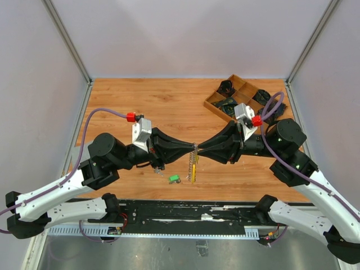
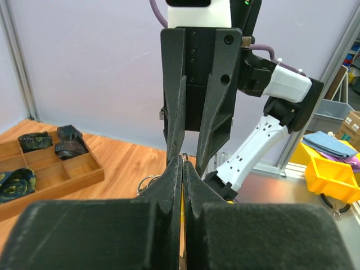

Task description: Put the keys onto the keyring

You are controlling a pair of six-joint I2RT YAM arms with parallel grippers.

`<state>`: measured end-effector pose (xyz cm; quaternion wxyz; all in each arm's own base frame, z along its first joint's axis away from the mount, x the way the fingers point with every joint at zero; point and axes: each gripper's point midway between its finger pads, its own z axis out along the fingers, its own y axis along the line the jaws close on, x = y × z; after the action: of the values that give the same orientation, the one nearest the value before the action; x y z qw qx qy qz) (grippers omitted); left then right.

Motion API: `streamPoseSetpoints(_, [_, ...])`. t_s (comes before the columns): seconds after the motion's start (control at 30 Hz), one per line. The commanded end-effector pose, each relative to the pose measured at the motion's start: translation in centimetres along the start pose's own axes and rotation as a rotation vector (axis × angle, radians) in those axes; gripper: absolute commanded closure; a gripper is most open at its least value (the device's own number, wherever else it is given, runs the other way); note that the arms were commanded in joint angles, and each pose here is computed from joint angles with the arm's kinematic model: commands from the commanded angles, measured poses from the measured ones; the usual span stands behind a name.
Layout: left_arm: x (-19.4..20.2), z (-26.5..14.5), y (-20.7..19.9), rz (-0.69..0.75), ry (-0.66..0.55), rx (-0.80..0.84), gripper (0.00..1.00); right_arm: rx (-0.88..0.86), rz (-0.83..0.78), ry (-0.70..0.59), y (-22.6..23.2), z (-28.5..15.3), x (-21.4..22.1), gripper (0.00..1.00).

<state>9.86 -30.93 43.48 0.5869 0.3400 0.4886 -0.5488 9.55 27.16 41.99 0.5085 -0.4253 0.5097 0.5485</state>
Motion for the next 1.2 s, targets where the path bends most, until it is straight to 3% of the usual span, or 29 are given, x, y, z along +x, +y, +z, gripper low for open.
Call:
streamPoseSetpoints(0.0, [-1.2, 0.1, -0.6, 0.003, -0.052, 0.026, 1.0, -0.038, -0.016, -0.027, 0.5, 0.1, -0.7, 0.75])
streamPoseSetpoints(0.43, [-1.1, 0.1, -0.6, 0.002, -0.052, 0.026, 1.0, -0.056, -0.005, -0.019, 0.4, 0.6, -0.4, 0.85])
streamPoseSetpoints(0.6, [-1.2, 0.1, -0.5, 0.006, -0.055, 0.022, 1.0, -0.067, -0.005, -0.015, 0.5, 0.7, -0.3, 0.99])
streamPoseSetpoints(0.77, [-1.0, 0.1, -0.5, 0.007, -0.047, 0.02, 0.99, -0.053, -0.037, -0.001, 0.6, 0.3, -0.7, 0.99])
streamPoseSetpoints(0.87, [-0.8, 0.0, -0.3, 0.007, -0.038, 0.012, 0.9, -0.031, -0.073, 0.051, 0.5, -0.2, -0.5, 0.99])
streamPoseSetpoints(1.0, [-0.6, -0.2, -0.3, 0.012, -0.024, 0.007, 0.67, -0.018, -0.082, 0.198, 0.6, -1.3, 0.8, 0.99])
streamPoseSetpoints(1.17, [0.1, -0.2, 0.3, 0.019, 0.012, -0.021, 0.59, 0.025, -0.08, 0.379, 0.2, -3.0, 2.0, 0.99])
